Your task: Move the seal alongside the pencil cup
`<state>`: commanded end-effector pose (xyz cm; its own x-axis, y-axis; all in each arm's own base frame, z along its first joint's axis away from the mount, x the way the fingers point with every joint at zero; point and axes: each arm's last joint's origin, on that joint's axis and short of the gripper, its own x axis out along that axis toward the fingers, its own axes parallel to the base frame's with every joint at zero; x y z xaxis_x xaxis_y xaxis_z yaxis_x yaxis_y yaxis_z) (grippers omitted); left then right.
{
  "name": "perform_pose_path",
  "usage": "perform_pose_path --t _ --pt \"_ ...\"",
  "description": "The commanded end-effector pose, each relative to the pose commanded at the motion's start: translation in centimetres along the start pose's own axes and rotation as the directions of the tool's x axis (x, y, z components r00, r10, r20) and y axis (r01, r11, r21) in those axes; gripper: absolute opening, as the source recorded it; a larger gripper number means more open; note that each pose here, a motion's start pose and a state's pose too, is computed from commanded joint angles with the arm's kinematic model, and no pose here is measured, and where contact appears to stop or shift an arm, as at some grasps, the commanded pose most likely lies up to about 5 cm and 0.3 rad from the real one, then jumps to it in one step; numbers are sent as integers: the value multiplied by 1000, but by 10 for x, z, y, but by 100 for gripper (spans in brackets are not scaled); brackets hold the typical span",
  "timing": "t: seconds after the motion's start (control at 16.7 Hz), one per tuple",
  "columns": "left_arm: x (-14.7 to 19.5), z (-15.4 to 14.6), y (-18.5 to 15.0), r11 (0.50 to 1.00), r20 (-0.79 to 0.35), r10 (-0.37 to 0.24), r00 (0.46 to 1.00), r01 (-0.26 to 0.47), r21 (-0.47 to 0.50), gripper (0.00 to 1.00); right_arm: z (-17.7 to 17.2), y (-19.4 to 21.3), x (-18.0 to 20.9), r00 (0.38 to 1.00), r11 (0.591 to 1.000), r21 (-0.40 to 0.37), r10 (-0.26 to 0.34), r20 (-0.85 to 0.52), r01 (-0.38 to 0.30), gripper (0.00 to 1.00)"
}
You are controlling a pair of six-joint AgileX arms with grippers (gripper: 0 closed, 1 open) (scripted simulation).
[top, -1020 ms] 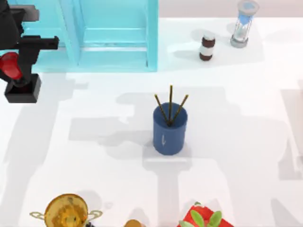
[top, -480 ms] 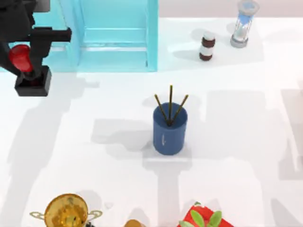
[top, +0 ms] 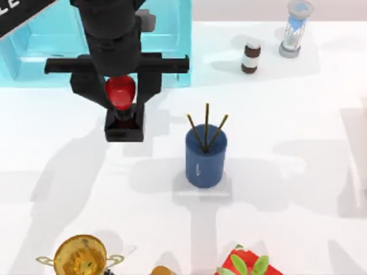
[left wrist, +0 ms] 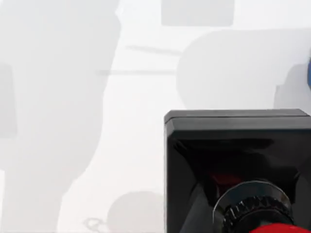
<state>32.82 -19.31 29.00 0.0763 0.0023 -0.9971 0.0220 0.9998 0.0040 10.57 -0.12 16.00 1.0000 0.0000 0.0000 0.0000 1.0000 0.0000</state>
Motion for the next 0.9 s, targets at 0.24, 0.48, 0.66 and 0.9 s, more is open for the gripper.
perform_pose_path --t 0.24,0.48,0.66,0.9 --pt "-5 -22 -29 1000 37 -15 999 15 -2 0 0 0 0 1000 1000 0 0 0 0 100" --pt "-4 -20 -29 1000 32 -14 999 14 -3 0 0 0 0 1000 1000 0 0 0 0 100" --pt "1 -21 -29 1000 35 -15 999 15 -3 0 0 0 0 1000 1000 0 0 0 0 100" --pt "10 -22 -30 1000 37 -15 999 15 -2 0 0 0 0 1000 1000 0 0 0 0 100"
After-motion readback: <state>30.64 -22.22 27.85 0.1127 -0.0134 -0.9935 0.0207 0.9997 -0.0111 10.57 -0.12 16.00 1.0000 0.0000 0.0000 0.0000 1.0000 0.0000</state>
